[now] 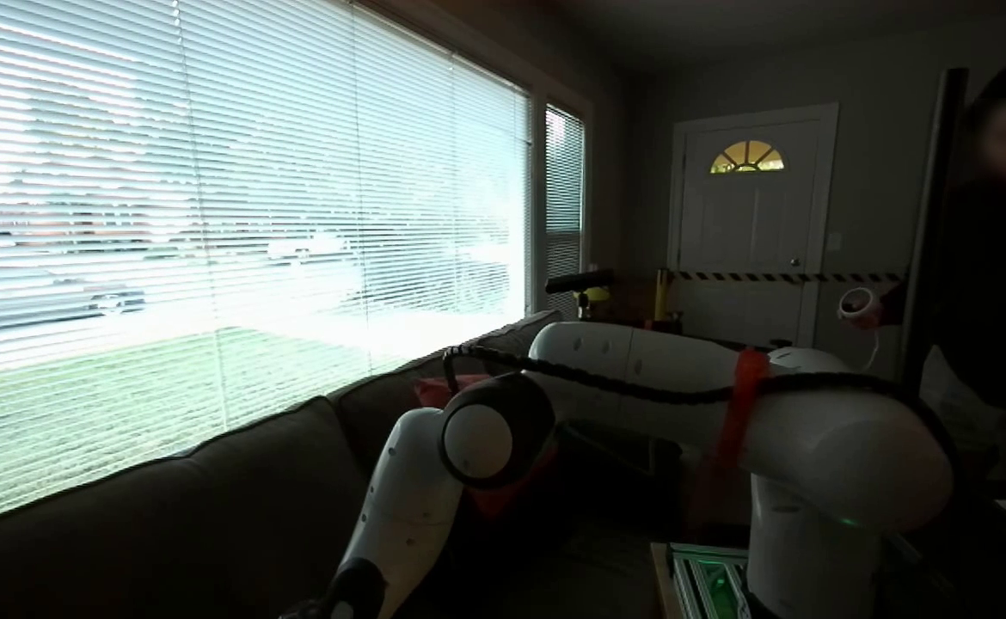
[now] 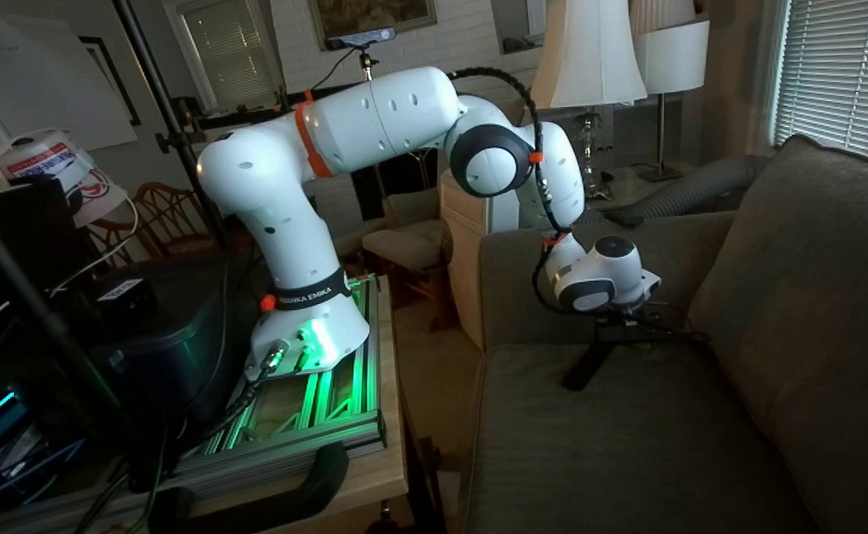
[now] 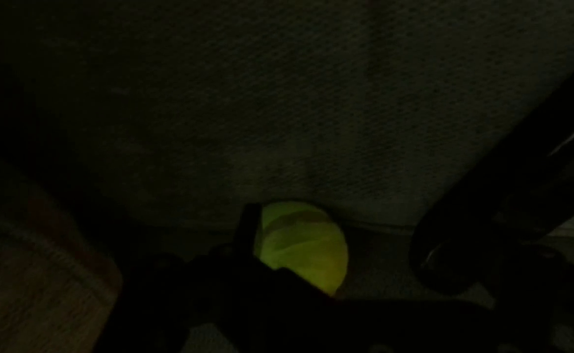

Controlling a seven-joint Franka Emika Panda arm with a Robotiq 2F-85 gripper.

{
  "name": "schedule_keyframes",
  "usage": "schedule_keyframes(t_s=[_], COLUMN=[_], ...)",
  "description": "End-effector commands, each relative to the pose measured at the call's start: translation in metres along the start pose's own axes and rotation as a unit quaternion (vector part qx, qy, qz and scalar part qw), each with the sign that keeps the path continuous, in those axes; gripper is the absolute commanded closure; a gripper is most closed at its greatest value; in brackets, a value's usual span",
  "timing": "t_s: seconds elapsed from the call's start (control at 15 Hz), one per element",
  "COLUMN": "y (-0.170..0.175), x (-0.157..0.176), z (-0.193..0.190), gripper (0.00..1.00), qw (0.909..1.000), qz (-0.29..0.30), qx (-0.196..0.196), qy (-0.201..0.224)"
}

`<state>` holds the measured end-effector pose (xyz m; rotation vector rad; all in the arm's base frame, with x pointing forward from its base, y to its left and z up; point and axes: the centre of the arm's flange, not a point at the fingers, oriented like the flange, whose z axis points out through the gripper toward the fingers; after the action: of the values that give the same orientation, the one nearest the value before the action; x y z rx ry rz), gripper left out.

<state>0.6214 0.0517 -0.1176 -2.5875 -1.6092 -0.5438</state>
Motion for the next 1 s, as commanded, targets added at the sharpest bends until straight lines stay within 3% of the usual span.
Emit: schedule_keyframes(t_s=[0.0, 0.47, 0.93], y=[-0.004, 0.021, 0.032], x=[-0.004, -0.006, 0.026], z=[0.012, 0.036, 0.039], gripper=[0.00, 0.00, 0.00], qw=[0.9992, 0.9978, 0.9965], qz=[0.024, 0.023, 0.030], qx=[-0.017, -0.054, -0.077], qy=[-0.025, -0.031, 0.008])
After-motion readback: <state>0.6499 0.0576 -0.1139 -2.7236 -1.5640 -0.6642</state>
